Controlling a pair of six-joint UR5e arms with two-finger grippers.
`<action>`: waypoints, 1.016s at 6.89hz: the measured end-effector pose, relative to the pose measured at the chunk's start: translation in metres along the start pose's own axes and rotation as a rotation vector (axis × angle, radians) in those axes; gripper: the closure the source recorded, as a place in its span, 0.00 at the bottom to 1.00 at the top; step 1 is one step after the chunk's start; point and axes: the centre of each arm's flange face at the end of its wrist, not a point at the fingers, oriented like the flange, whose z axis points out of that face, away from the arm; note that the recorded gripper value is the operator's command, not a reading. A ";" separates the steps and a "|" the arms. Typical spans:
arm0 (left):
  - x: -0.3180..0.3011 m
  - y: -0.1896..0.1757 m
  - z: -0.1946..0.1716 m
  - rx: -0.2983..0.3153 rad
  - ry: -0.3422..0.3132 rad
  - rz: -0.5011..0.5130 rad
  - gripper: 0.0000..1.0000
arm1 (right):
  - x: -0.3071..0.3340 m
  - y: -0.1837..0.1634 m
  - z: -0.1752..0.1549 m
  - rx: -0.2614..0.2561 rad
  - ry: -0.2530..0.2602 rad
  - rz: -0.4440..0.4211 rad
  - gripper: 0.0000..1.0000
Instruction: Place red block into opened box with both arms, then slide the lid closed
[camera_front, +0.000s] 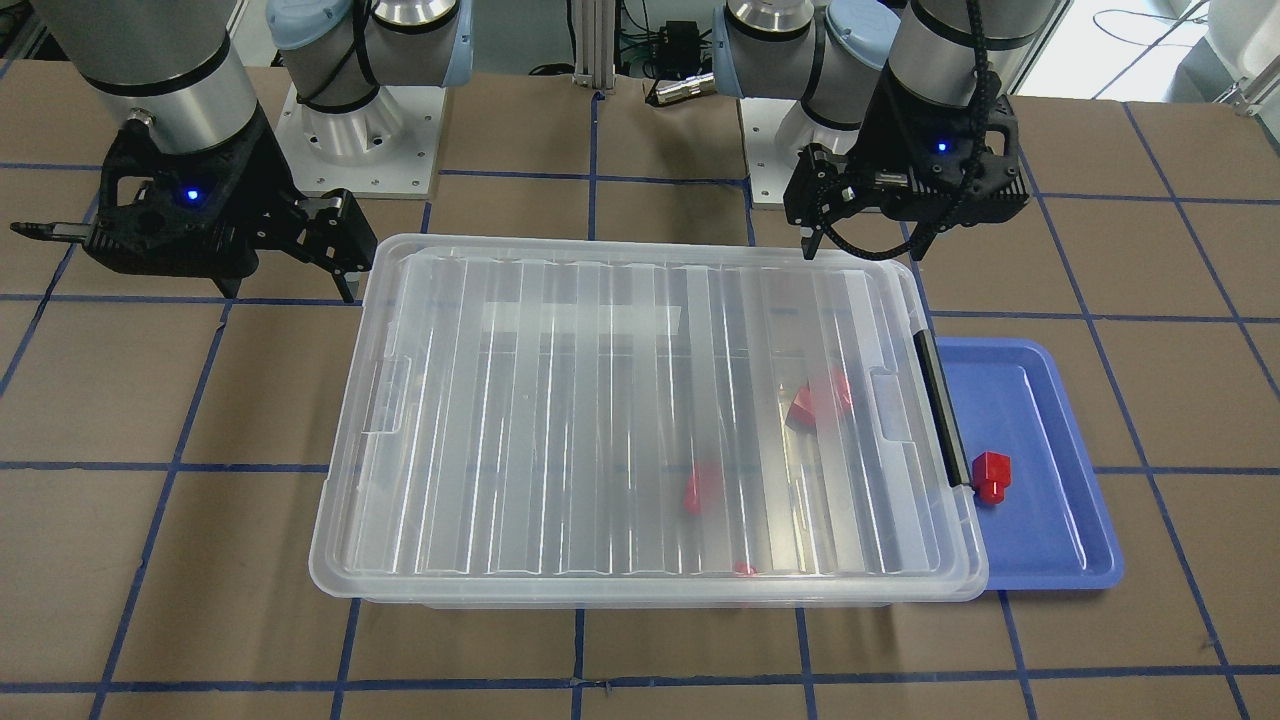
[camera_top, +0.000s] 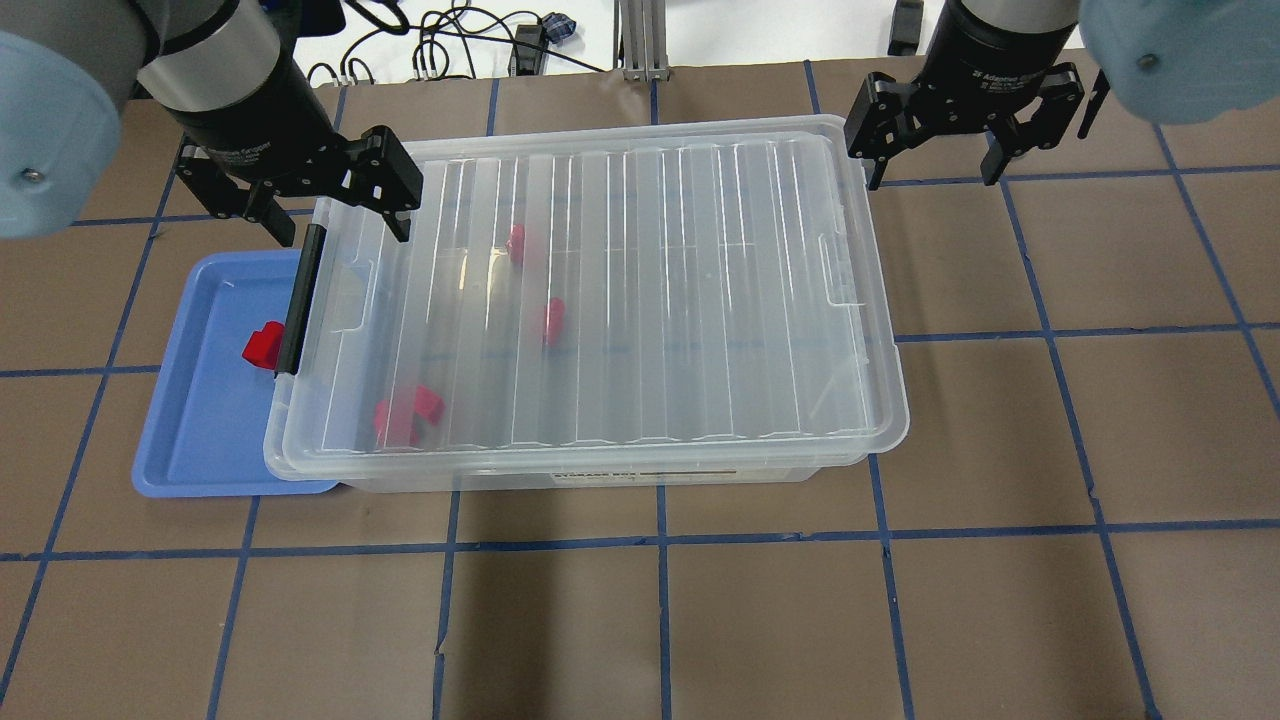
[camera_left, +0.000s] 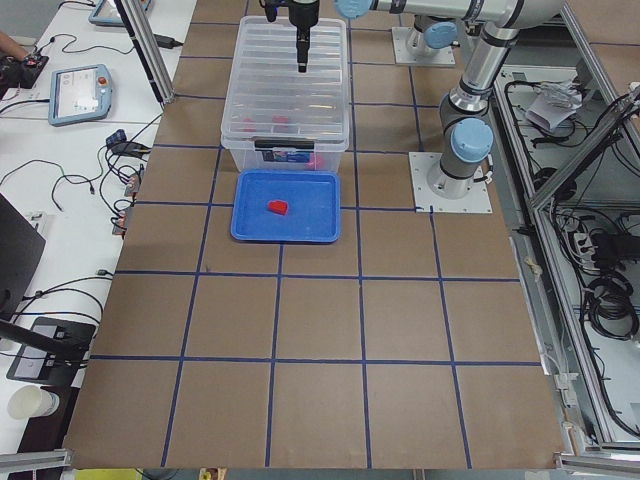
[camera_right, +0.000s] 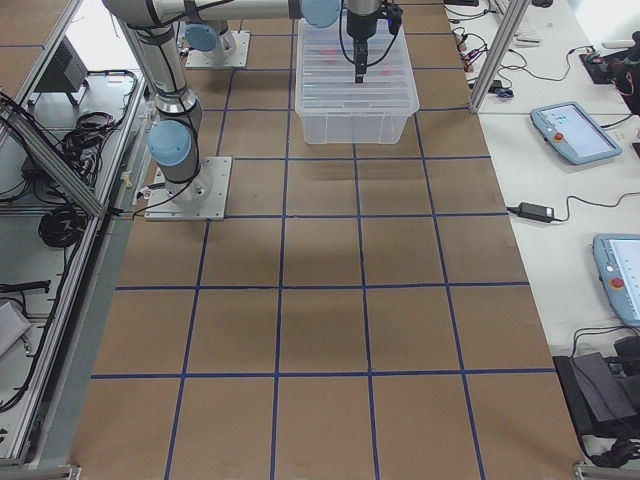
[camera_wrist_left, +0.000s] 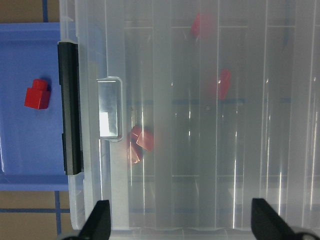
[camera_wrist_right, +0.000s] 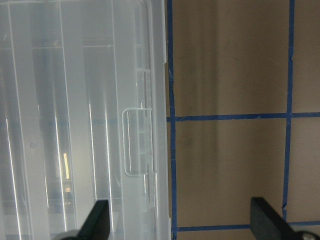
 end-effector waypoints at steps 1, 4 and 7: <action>0.000 0.000 0.000 0.000 0.000 0.000 0.00 | 0.000 0.000 0.000 0.000 0.000 0.000 0.00; -0.001 -0.001 0.001 0.000 0.000 -0.003 0.00 | 0.000 0.001 0.000 0.000 0.001 0.000 0.00; 0.002 0.000 0.001 -0.002 -0.001 0.003 0.00 | -0.006 -0.015 0.045 0.066 0.005 -0.017 0.00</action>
